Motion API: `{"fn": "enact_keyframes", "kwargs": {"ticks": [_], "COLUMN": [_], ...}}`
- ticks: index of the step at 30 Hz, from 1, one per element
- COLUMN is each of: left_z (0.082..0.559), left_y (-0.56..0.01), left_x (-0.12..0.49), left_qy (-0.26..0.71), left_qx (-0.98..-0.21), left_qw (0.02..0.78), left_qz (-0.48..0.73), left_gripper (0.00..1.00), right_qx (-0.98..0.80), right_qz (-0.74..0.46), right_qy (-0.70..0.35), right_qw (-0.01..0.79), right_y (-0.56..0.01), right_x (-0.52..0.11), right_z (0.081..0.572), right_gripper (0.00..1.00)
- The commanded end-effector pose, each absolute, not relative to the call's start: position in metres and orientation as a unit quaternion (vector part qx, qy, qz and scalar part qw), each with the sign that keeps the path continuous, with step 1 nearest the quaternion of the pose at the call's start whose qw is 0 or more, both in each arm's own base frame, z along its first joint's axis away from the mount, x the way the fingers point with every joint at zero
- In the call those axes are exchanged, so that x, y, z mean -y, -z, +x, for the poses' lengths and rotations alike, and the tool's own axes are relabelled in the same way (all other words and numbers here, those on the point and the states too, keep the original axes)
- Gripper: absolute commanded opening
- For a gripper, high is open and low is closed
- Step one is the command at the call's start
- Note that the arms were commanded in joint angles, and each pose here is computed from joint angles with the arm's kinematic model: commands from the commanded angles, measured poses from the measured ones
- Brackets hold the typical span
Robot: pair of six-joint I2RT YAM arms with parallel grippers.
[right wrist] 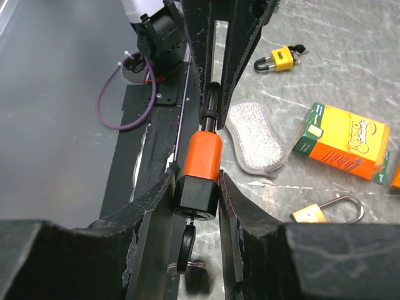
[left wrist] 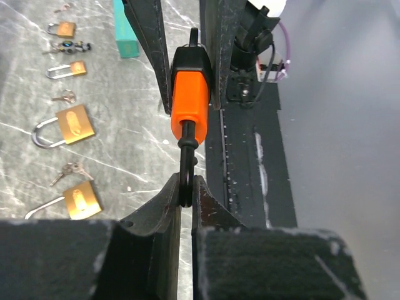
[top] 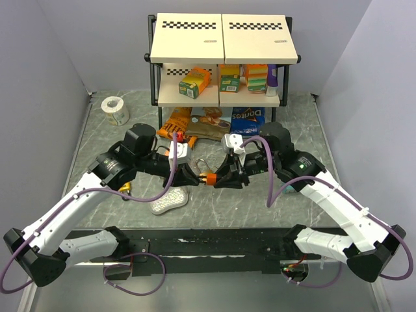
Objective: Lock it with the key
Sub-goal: Lock the lock.
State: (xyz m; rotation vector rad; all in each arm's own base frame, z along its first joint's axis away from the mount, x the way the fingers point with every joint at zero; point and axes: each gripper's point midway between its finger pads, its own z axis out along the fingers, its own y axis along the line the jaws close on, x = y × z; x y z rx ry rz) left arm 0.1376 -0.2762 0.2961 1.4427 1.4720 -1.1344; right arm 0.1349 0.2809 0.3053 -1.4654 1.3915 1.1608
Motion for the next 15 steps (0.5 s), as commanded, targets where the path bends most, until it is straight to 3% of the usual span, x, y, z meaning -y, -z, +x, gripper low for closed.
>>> {"fn": "enact_keyframes", "kwargs": {"ticks": [1,15], "left_z": [0.127,0.13], "left_y": [-0.321,-0.347], "left_x": [0.286,0.313], "left_qy": [0.485,0.512], "left_qx": [-0.547,-0.519], "left_qw": [0.38,0.415], "left_qz": [0.567,0.545], "left_gripper": [0.01,0.01], "right_qx": [-0.486,-0.464], "right_qz": [-0.597,-0.603], "right_qy": [-0.44,-0.499], "right_qw": [0.462,0.415], "right_y": [-0.334,-0.33], "right_x": [-0.291,-0.316], "right_z": [0.141,0.121], "right_gripper": [0.0,0.0]}}
